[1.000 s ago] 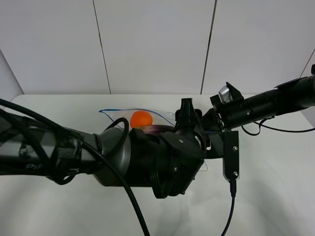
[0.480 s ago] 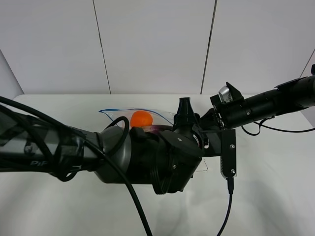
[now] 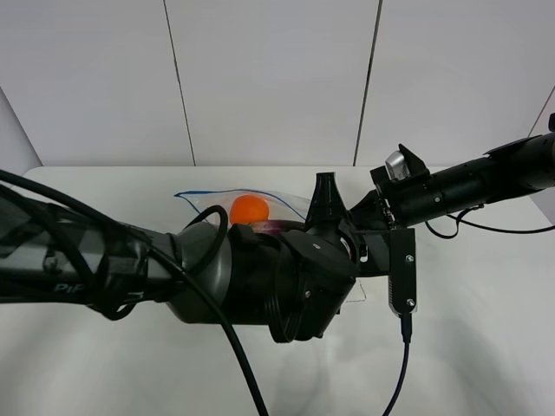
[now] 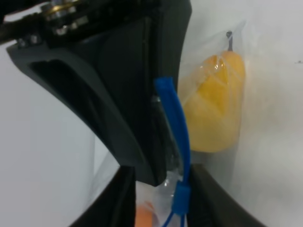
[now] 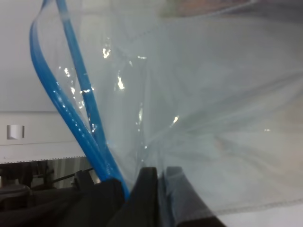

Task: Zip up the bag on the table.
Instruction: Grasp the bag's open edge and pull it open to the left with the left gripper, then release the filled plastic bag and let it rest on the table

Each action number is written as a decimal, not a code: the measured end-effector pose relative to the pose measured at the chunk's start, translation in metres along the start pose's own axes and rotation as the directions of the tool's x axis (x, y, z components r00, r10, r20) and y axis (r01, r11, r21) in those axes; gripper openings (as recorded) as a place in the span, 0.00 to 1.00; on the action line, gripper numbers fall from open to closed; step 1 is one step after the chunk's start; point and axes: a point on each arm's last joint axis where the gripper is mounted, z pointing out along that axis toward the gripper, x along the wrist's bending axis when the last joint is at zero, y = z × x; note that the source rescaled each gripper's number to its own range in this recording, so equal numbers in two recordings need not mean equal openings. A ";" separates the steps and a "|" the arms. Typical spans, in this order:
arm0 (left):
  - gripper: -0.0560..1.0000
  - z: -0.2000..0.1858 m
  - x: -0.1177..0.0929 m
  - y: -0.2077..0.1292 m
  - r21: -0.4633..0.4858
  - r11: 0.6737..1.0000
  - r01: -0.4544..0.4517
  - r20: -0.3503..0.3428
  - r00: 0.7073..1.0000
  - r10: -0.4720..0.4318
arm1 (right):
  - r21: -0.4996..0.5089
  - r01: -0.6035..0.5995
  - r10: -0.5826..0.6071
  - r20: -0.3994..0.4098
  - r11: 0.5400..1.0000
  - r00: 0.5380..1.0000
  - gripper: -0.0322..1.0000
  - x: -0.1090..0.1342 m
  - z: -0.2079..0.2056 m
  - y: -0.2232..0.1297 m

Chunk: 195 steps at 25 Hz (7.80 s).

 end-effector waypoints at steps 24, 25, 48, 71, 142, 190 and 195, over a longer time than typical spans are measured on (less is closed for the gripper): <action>0.24 0.000 -0.002 -0.001 0.001 1.000 0.016 0.015 1.000 -0.016 | 0.000 0.000 0.000 0.000 1.000 1.000 0.03 0.000 0.000 0.000; 0.24 0.000 -0.002 -0.001 0.001 1.000 0.017 0.016 1.000 -0.017 | 0.000 0.000 0.000 0.000 1.000 1.000 0.03 0.000 0.000 0.000; 0.06 0.000 -0.002 -0.001 0.007 1.000 0.023 0.018 1.000 -0.023 | -0.009 -0.003 0.003 0.000 1.000 1.000 0.03 0.000 0.000 0.001; 0.06 0.000 -0.002 -0.004 0.047 0.997 -0.066 0.012 0.998 0.065 | 0.006 0.001 -0.001 0.011 1.000 1.000 0.03 -0.001 0.000 0.000; 0.05 0.051 0.082 -0.195 0.522 0.842 0.136 -0.024 0.989 -0.144 | -0.031 -0.031 0.035 0.133 0.999 0.990 0.03 -0.015 -0.008 0.003; 0.99 -0.032 0.154 -0.260 0.396 0.455 0.798 -0.397 0.595 -0.699 | 0.001 -0.011 0.011 0.155 1.000 0.988 0.03 -0.017 -0.009 0.000; 0.99 -0.094 0.179 -0.311 0.259 0.148 0.954 -0.506 0.265 -0.821 | 0.002 -0.009 0.008 0.155 1.000 0.988 0.03 -0.017 -0.009 0.000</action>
